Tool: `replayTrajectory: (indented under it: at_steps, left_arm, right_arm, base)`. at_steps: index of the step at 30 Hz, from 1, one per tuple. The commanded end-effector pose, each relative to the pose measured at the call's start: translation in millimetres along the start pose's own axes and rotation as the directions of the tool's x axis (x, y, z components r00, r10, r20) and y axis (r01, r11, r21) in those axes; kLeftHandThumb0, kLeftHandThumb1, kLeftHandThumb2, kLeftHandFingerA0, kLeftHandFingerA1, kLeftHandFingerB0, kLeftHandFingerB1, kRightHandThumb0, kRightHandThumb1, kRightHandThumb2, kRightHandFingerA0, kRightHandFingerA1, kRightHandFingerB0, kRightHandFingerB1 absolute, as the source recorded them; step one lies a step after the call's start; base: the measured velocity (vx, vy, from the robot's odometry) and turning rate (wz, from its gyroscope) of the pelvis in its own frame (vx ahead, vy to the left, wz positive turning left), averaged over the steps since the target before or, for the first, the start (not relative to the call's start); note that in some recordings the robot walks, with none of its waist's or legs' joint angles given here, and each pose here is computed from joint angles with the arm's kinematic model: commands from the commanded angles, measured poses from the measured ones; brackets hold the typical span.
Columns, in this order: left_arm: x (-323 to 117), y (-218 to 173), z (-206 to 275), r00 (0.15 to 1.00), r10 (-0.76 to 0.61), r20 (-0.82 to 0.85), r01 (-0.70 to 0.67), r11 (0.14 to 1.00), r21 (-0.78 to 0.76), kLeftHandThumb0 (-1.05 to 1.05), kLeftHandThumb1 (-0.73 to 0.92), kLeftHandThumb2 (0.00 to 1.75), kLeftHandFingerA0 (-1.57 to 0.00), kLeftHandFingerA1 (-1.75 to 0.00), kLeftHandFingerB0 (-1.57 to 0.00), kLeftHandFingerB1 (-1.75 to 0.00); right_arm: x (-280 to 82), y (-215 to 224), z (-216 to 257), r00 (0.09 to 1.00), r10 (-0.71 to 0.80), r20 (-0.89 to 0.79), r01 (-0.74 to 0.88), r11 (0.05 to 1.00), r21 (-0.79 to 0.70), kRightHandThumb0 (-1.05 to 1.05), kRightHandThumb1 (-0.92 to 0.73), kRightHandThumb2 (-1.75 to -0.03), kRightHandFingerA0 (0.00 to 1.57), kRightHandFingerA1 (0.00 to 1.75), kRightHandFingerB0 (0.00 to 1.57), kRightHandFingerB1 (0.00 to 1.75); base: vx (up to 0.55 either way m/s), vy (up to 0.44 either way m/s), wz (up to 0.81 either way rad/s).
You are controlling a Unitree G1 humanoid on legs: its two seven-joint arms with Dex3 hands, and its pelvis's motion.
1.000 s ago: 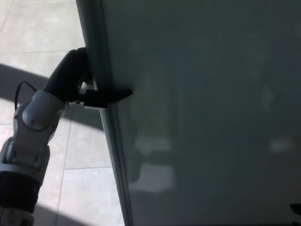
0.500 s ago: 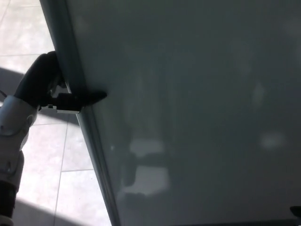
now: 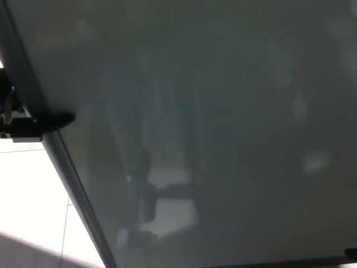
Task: A white board is being place on the right hand side and parallel to the robot and the robot uses its left hand to grab on the leftside of the whiteboard and drag the whiteboard from the right hand side to the left hand side
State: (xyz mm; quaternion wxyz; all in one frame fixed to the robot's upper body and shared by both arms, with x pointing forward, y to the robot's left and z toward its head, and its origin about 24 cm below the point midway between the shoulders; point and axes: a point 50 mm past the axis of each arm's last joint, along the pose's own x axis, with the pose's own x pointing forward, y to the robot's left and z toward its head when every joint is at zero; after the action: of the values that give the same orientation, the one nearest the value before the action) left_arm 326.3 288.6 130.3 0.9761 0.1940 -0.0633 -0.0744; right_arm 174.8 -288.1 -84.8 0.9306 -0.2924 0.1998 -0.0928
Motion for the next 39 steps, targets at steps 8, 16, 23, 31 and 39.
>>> replayTrajectory:
  at_steps: [8,16,23,31,39]
  left_arm:
    - [-29.9,59.8,-0.9,0.988,0.151,-0.026,-0.152,0.988,-0.033,-0.13,0.66,0.55,-0.86,-1.74,-0.68,-1.47]
    - [-44.1,76.7,-8.3,0.988,0.153,-0.038,-0.156,0.984,-0.087,-0.09,0.63,0.57,-0.81,-1.75,-0.65,-1.67]
    - [-57.4,93.2,-11.9,0.986,0.156,-0.052,-0.160,0.984,-0.073,-0.04,0.66,0.57,-0.80,-1.75,-0.59,-1.72]
    - [-72.6,118.3,-11.7,0.981,0.171,-0.091,-0.174,0.984,-0.035,-0.16,0.62,0.57,-0.81,-1.75,-0.65,-1.66]
    - [-80.0,131.8,-11.1,0.972,0.194,-0.130,-0.203,0.977,-0.058,-0.17,0.59,0.56,-0.78,-1.75,-0.64,-1.65]
  right_arm:
    - [3.3,-2.2,3.3,1.000,-0.017,0.008,0.017,1.000,0.006,-0.42,-0.81,-0.63,0.65,0.58,0.52,0.50]
    - [3.0,-1.6,3.0,1.000,-0.014,0.010,0.014,1.000,-0.013,-0.43,-0.81,-0.63,0.65,0.58,0.53,0.50]
    - [2.0,-0.1,2.9,1.000,-0.009,0.013,0.009,1.000,-0.001,-0.42,-0.80,-0.64,0.64,0.60,0.53,0.51]
    - [3.5,1.0,4.0,1.000,-0.010,0.008,0.010,1.000,-0.006,-0.43,-0.80,-0.63,0.64,0.56,0.52,0.49]
    - [3.9,3.1,5.7,1.000,-0.009,0.017,0.010,1.000,-0.010,-0.39,-0.79,-0.62,0.66,0.61,0.55,0.52]
  base:
    - [0.00,0.000,0.01]
    - [0.00,0.000,0.00]
    - [0.00,0.000,0.00]
    - [0.00,0.000,0.00]
    - [0.00,0.000,0.00]
